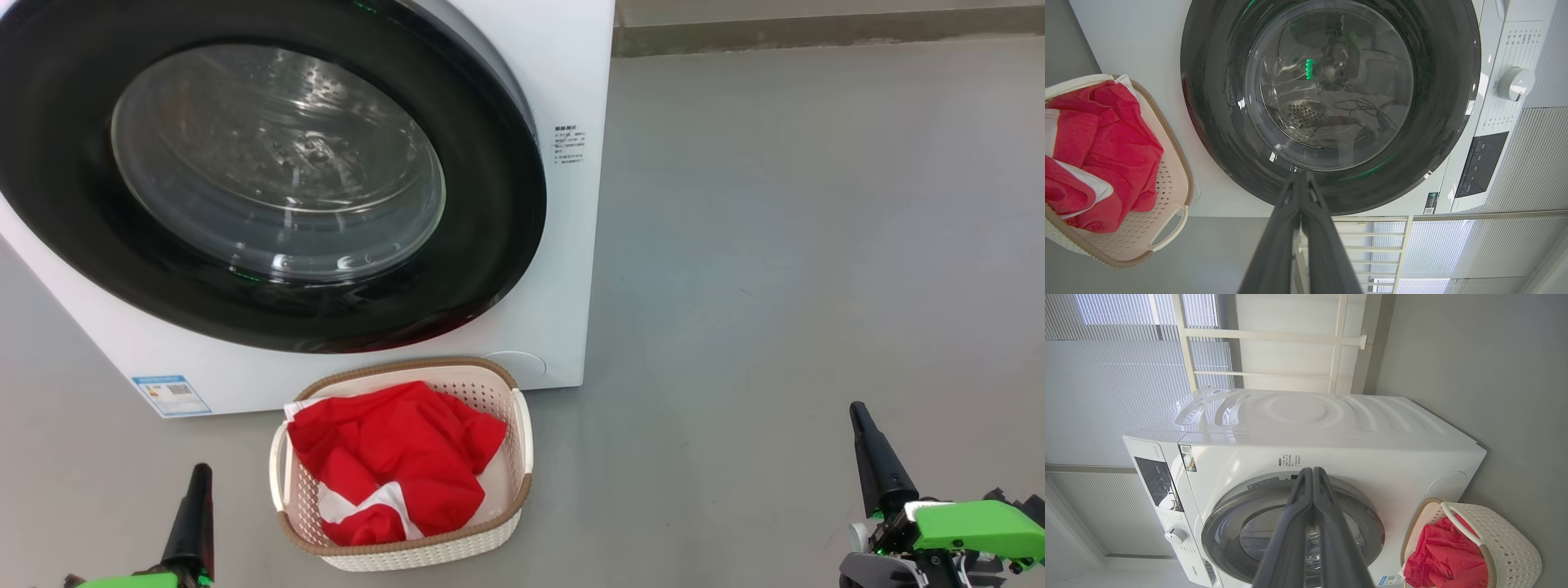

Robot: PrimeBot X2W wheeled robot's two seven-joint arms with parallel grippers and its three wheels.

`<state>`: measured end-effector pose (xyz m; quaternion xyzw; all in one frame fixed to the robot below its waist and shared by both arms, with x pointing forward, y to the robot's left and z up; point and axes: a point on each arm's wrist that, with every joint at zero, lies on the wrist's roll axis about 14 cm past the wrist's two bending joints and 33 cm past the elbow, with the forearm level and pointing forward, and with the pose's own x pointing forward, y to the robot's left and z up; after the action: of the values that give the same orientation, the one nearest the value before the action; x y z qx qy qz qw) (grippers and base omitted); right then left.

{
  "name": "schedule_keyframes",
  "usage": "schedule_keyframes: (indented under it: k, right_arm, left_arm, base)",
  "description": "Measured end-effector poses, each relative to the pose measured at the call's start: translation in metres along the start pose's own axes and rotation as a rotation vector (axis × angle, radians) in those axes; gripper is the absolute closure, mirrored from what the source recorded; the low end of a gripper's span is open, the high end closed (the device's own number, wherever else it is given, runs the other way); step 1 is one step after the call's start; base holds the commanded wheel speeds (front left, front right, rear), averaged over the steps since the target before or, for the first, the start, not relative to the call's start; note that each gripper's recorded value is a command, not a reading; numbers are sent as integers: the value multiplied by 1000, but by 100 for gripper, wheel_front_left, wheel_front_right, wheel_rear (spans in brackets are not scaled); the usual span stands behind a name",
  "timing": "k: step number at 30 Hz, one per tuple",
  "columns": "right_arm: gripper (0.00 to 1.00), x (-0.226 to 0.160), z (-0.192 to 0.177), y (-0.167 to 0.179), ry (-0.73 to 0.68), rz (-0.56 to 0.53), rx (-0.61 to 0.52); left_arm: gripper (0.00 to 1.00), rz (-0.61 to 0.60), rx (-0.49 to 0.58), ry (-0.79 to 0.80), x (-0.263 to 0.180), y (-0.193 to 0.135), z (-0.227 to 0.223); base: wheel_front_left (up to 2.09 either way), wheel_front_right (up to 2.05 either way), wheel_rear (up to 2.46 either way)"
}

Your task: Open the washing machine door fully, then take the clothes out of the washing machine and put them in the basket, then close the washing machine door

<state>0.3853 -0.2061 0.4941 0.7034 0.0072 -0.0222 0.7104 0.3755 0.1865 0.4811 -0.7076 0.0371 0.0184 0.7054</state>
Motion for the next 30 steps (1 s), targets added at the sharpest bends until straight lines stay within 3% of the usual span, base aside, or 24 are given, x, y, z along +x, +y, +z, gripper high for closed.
schedule_keyframes:
  k: [30]
  right_arm:
    - [100,0,3,1,-9,3,11]
  left_arm:
    - [100,-11,-8,0,3,-4,0]
  base:
    - [0,0,0]
